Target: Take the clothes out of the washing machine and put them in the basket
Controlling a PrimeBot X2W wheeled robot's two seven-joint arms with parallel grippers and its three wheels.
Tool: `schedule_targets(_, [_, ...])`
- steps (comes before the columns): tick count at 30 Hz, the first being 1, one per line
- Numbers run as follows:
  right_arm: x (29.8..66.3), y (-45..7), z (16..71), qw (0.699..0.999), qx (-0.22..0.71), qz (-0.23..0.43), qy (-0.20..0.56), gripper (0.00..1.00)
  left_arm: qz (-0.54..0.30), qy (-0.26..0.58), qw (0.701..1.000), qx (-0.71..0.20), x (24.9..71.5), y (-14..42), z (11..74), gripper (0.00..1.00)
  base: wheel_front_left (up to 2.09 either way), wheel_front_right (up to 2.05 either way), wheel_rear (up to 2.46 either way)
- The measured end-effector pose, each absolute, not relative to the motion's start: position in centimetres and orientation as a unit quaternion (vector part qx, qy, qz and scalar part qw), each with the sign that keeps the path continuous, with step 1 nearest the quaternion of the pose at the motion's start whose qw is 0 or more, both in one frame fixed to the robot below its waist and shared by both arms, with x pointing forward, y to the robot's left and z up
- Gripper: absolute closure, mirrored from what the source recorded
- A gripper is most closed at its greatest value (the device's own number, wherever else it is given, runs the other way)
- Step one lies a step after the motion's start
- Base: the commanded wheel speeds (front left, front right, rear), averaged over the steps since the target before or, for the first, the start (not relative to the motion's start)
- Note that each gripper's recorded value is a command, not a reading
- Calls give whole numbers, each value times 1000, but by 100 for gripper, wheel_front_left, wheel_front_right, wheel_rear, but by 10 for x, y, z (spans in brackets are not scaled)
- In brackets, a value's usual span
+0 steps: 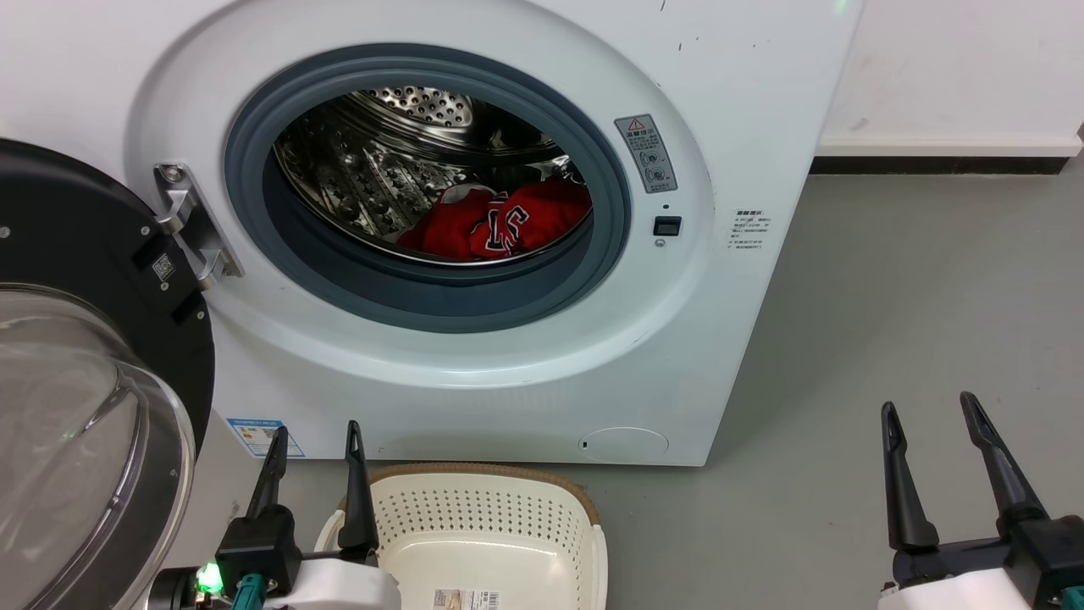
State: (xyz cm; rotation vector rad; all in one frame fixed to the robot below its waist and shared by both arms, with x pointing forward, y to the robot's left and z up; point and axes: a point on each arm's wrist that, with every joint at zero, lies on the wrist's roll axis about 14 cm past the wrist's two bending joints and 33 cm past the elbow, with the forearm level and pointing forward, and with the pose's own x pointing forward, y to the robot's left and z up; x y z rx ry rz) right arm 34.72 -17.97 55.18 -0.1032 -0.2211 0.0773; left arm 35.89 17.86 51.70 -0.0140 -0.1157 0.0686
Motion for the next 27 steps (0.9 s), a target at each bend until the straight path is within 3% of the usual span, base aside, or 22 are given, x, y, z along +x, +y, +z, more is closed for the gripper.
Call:
schedule_targets(13, [347, -181, 548, 993, -50, 36, -104, 0, 21, -39, 999, -13, 376, 175, 505, 0, 0, 0, 0])
schedule_targets(27, [387, -202, 538, 994, -60, 6, -89, 0, -95, -28, 995, 25, 530, 128, 507, 0, 0, 0, 0])
